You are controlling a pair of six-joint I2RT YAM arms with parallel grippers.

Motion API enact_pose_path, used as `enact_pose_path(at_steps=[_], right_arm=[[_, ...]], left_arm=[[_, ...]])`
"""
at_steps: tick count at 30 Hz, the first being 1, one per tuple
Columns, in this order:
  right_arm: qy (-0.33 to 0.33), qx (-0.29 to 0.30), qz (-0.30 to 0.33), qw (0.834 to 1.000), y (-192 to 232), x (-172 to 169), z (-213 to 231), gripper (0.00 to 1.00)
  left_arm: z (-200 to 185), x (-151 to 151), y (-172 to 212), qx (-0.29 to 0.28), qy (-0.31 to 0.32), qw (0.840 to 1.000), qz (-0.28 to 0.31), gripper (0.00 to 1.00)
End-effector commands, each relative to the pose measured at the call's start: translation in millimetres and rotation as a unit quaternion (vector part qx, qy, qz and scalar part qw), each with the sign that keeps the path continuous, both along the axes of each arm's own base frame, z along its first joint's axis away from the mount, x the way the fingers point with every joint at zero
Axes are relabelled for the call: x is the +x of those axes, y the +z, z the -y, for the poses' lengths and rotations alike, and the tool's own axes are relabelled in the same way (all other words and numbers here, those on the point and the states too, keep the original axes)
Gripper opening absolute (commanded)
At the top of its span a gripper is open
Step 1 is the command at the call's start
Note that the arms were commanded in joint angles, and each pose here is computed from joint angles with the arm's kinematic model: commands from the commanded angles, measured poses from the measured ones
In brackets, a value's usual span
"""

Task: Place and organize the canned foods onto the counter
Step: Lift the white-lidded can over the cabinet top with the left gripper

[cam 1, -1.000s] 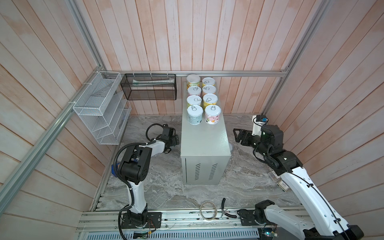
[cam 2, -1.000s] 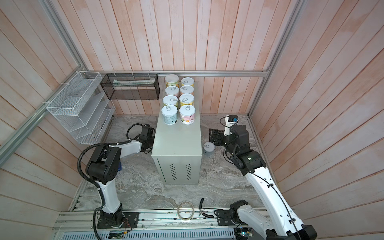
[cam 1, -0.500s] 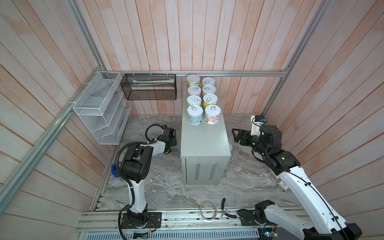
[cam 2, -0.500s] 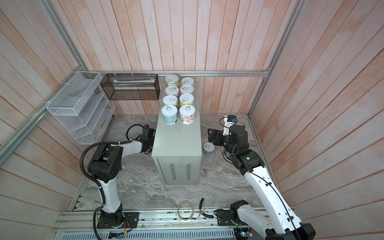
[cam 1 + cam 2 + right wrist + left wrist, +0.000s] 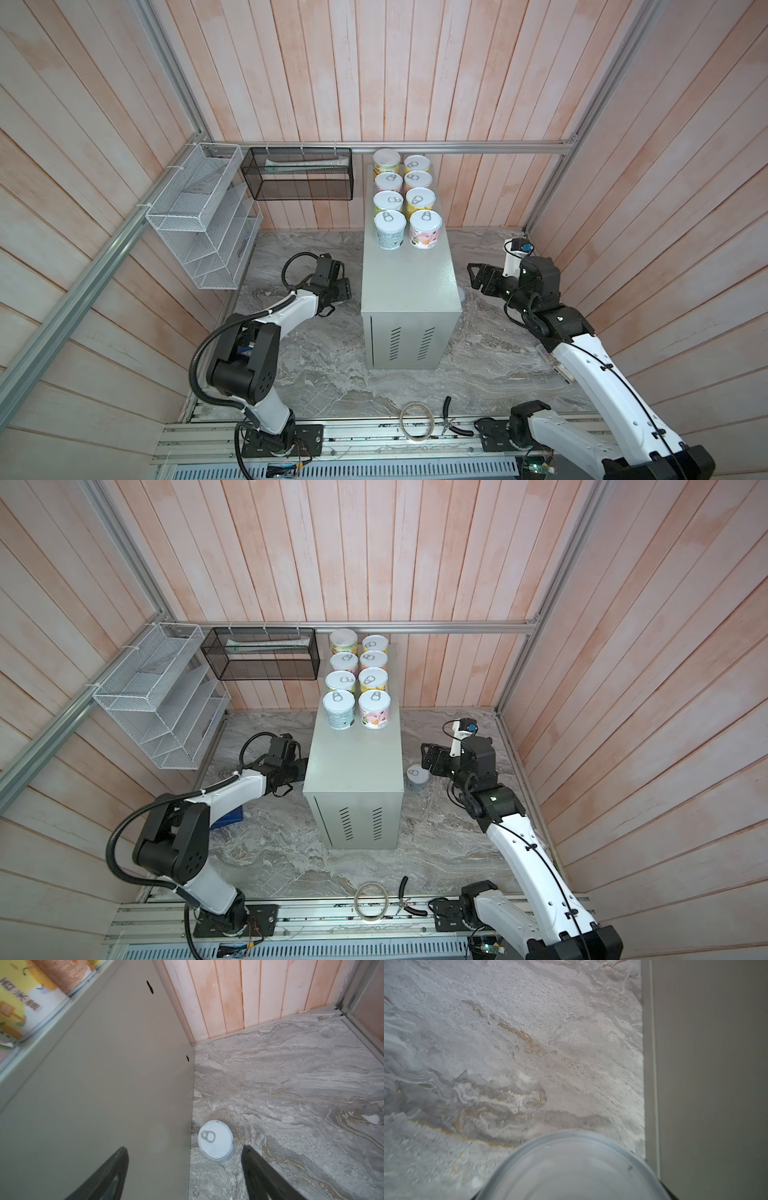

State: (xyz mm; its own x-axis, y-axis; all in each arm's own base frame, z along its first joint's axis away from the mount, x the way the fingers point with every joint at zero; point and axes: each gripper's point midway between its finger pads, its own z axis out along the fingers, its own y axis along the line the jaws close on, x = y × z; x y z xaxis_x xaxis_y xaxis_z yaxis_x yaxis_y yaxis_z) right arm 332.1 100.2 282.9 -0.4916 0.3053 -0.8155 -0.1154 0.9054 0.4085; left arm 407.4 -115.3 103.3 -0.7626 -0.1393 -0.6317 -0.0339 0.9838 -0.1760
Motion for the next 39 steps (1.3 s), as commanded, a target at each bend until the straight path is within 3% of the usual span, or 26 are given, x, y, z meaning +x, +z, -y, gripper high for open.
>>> enact_pose_path(at_steps=[1, 9, 17, 22, 29, 34, 39], right_arm=[[0.01, 0.006, 0.007, 1.0, -1.3, -0.9, 0.2, 0.85], [0.019, 0.007, -0.012, 1.0, -24.3, -1.0, -2.7, 0.85], [0.019, 0.003, -0.02, 1.0, -32.5, 0.1, -2.3, 0.84], [0.022, 0.0, -0.017, 1.0, -32.2, 0.3, -2.8, 0.84], [0.016, -0.011, -0.01, 1.0, -27.3, 0.3, 1.4, 0.84], [0.018, -0.01, -0.009, 1.0, -25.3, 0.4, 0.5, 0.84], [0.016, -0.015, -0.008, 1.0, -24.6, 0.3, 2.4, 0.84]], left_arm=[[10.2, -33.9, 30.7, -0.031, -0.027, 0.999, 0.003, 0.0], [-13.3, -102.9, 97.1, -0.007, -0.041, 0.999, 0.015, 0.0], [-29.9, -134.5, 194.8, 0.01, -0.052, 0.997, 0.06, 0.0], [-41.9, -135.7, 259.5, 0.048, -0.056, 0.99, 0.117, 0.0], [-20.3, -130.1, 323.7, 0.016, -0.094, 0.978, 0.183, 0.0], [4.4, -124.0, 345.8, 0.003, -0.12, 0.97, 0.211, 0.0], [43.3, -118.7, 348.4, 0.025, -0.15, 0.965, 0.213, 0.0]])
